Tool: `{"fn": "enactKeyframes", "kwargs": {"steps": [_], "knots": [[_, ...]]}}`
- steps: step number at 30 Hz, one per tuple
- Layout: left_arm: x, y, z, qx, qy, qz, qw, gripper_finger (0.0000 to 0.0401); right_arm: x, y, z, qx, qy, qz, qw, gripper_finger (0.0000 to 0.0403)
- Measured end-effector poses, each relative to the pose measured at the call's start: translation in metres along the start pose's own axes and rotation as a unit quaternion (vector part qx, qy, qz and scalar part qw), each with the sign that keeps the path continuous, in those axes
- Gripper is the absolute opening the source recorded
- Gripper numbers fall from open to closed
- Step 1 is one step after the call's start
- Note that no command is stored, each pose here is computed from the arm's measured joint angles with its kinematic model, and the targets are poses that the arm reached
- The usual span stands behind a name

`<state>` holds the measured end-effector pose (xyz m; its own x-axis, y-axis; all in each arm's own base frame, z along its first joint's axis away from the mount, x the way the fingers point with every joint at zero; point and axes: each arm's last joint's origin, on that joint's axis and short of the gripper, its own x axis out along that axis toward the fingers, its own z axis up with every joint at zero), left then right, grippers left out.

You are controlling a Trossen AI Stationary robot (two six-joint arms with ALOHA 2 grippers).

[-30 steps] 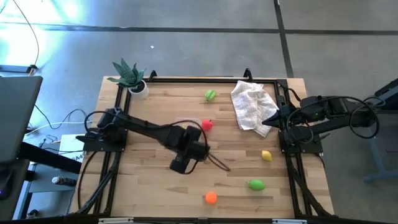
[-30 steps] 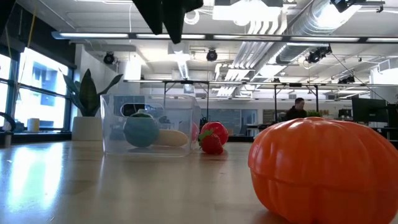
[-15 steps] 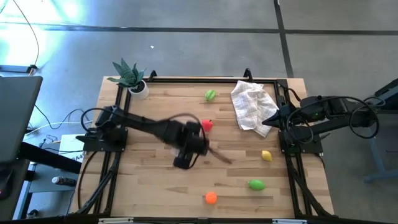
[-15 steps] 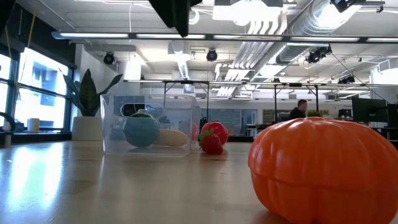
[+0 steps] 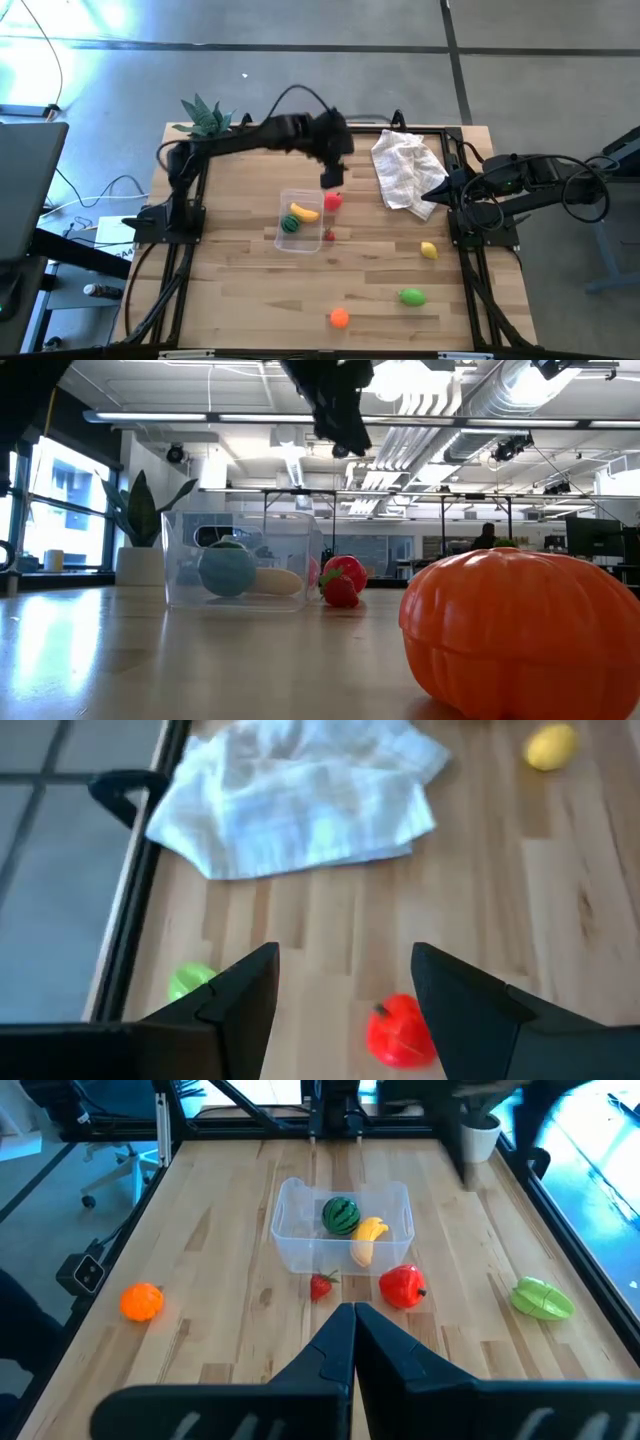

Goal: Pick and placing Produce into tupperware
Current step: Put the starfruit into the bin

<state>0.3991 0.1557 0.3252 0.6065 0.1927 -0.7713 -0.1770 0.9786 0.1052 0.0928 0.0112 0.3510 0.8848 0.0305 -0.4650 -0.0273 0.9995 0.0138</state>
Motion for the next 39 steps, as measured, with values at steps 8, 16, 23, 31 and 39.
{"fn": "enactKeyframes", "kwargs": {"steps": [8, 16, 23, 31, 39], "knots": [[0.054, 0.056, -0.015, -0.09, -0.03, -0.05, 0.994, 0.0216, 0.0, 0.0, 0.0, 0.0, 0.0, 0.0, 1.0, 0.0], [0.096, 0.091, -0.034, -0.187, -0.044, -0.072, 0.979, 0.0216, 0.0, 0.0, 0.0, 0.0, 0.0, 0.0, 1.0, 0.0], [0.094, 0.116, -0.04, -0.258, -0.059, -0.021, 0.964, 0.0216, 0.0, 0.0, 0.0, 0.0, 0.0, 0.0, 1.0, 0.0], [0.093, 0.122, -0.055, -0.287, 0.009, 0.045, 0.957, 0.0216, 0.0, 0.0, 0.0, 0.0, 0.0, 0.0, 1.0, 0.0], [0.096, 0.125, -0.065, -0.284, 0.044, 0.052, 0.956, 0.0216, 0.0, 0.0, 0.0, 0.0, 0.0, 0.0, 1.0, 0.0]]}}
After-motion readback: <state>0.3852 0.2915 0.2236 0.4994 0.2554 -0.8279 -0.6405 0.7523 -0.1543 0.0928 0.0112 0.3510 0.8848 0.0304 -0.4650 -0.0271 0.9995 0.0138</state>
